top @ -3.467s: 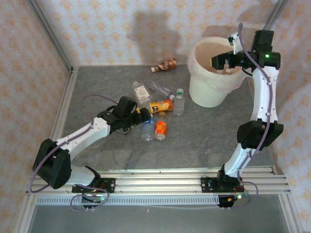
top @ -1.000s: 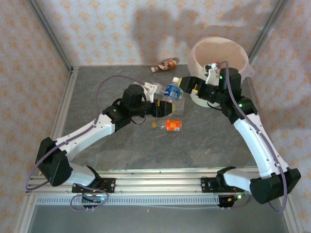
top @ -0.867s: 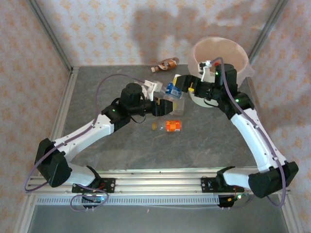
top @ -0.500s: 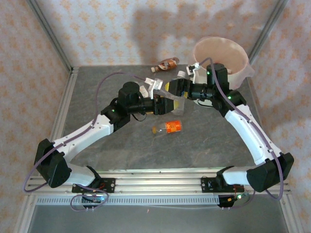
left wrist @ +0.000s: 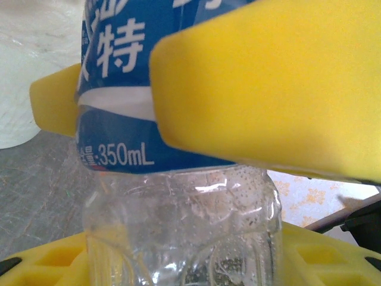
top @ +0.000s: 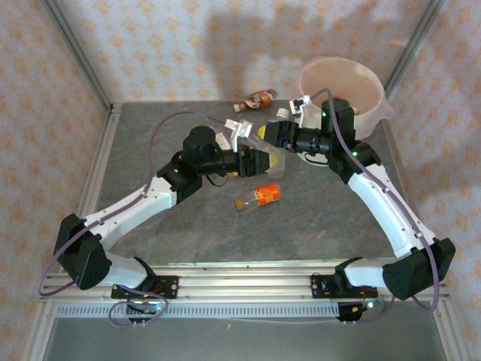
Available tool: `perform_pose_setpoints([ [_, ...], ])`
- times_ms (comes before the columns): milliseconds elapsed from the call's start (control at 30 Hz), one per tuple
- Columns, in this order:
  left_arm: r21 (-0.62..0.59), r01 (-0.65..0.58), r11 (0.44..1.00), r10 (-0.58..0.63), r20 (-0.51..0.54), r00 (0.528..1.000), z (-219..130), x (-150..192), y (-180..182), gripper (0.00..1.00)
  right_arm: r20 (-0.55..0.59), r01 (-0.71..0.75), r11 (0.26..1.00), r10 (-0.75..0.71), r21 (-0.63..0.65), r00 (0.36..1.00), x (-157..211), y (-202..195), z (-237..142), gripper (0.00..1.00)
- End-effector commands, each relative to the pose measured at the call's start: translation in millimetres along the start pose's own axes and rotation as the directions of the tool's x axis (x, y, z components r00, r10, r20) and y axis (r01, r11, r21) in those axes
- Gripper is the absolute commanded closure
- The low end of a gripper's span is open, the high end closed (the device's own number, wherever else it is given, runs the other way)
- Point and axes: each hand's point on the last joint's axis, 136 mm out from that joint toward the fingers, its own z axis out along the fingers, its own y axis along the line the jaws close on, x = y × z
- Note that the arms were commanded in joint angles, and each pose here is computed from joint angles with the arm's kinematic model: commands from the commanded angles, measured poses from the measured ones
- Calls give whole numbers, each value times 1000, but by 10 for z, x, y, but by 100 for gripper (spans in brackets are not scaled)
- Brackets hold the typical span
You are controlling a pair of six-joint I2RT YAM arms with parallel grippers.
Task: Put the plastic bottles in the bin
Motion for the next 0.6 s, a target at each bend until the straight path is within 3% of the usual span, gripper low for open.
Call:
perform_pose_setpoints([
  [0,39,0,999,0,9,1000,36,-75,-109,66,86,48,998,-51,27,995,-155,46,-71,53],
  [100,39,7,999,-7,11,1000,41,-76,-101,35,110,39,997,-46,68,993,-196,-27,-76,53],
  [267,14,8,1000,-8,23,1000,17,-69,-56,4,152,2,983,-31,185,988,-266,-228,-124,54],
  [300,12,7,1000,-7,24,1000,11,-68,-57,0,156,-3,980,-29,199,987,-276,-248,-131,54],
  [567,-71,-17,997,21,52,998,-114,-22,57,0,222,28,917,-126,398,967,-567,-431,-321,55],
])
